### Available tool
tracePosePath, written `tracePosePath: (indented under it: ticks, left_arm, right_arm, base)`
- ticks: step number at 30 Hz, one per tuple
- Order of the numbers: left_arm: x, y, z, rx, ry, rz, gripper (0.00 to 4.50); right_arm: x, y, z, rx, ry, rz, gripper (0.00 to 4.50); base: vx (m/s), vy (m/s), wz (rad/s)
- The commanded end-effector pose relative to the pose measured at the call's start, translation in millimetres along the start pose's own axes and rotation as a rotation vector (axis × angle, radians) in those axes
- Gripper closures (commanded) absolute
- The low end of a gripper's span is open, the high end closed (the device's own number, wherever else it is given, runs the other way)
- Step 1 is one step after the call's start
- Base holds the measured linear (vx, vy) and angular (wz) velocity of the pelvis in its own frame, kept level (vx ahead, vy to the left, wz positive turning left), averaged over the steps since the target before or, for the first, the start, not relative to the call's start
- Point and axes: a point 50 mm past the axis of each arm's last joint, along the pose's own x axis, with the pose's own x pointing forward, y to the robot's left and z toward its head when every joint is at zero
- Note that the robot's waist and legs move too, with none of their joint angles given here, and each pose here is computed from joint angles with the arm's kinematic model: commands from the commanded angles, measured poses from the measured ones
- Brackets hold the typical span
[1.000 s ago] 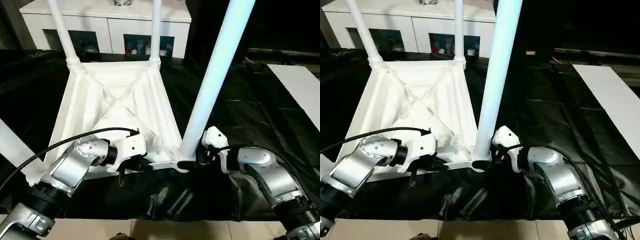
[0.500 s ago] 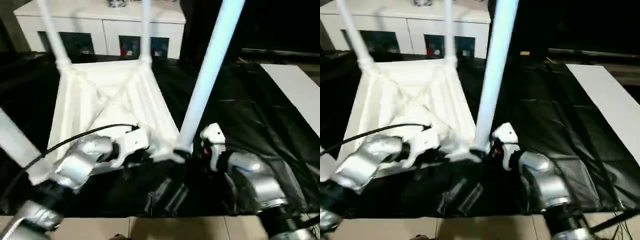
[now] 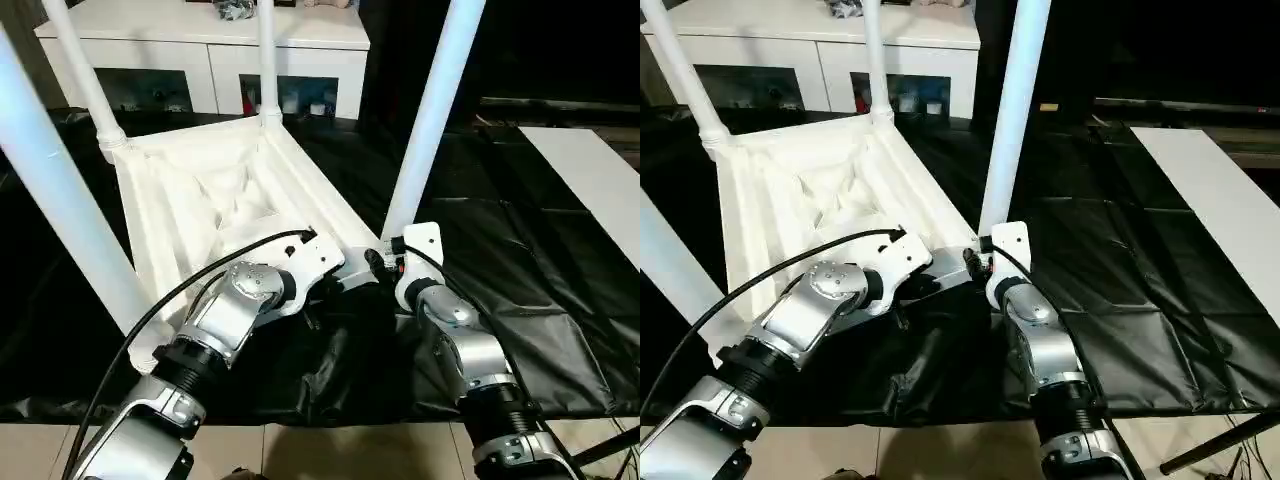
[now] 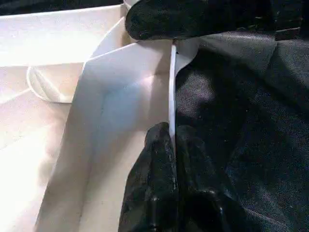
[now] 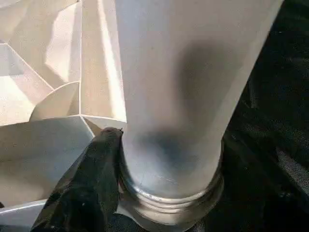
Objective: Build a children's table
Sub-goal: Rotate leg to tighten
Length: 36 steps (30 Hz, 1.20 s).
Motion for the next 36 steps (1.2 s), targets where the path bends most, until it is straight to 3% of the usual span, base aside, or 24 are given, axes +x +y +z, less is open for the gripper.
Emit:
tracePosePath:
  ticks: [1, 5, 7, 10, 15, 19, 27, 31, 36]
  left_arm:
    - [1, -0.5, -4.8, 0.016, 0.032, 0.023, 4.50]
    - [-9, 0.1, -12.2, 0.044, 0.047, 0.000, 4.50]
    - [-14, -0.6, -15.2, 0.056, 0.052, -0.023, 4.50]
    - [-28, -5.4, -24.2, 0.100, 0.072, -0.119, 4.50]
    - [-50, -24.0, -32.5, 0.151, 0.041, -0.393, 4.50]
    - [-61, -30.6, -34.0, 0.146, 0.058, -0.493, 4.50]
    - [-65, -28.7, -34.0, 0.164, 0.065, -0.491, 4.50]
    - [-66, -25.3, -33.3, 0.165, 0.069, -0.478, 4.50]
    - [-67, -24.7, -33.1, 0.165, 0.069, -0.476, 4.50]
  right_arm:
    - [-6.1, 29.6, 22.5, -0.023, -0.135, 0.203, 1.10]
    - [-16.0, 9.6, 22.4, -0.047, -0.130, 0.197, 0.64]
    - [-22.0, 0.1, 22.5, -0.084, -0.125, 0.226, 0.64]
    - [-40.9, -19.2, 21.6, -0.155, -0.109, 0.406, 0.64]
    - [-69.8, -36.3, 10.8, -0.304, -0.015, 0.697, 0.64]
    - [-78.4, -46.5, 10.3, -0.335, 0.049, 0.801, 0.64]
    - [-72.8, -45.0, 16.6, -0.364, 0.052, 0.872, 0.64]
    - [-69.8, -41.0, 6.5, -0.429, 0.099, 0.905, 0.64]
    - [-67.8, -38.5, 4.6, -0.435, 0.105, 0.914, 0.64]
  base:
    - [0.000, 0.000, 0.00]
    - [0.000, 0.000, 0.00]
    - [0.000, 0.000, 0.00]
    - [0.018, -0.006, 0.00]
    - [0.055, -0.013, -0.03]
    - [0.000, 0.000, 0.00]
    - [0.000, 0.000, 0.00]
    - [0.000, 0.000, 0.00]
    - [0.000, 0.000, 0.00]
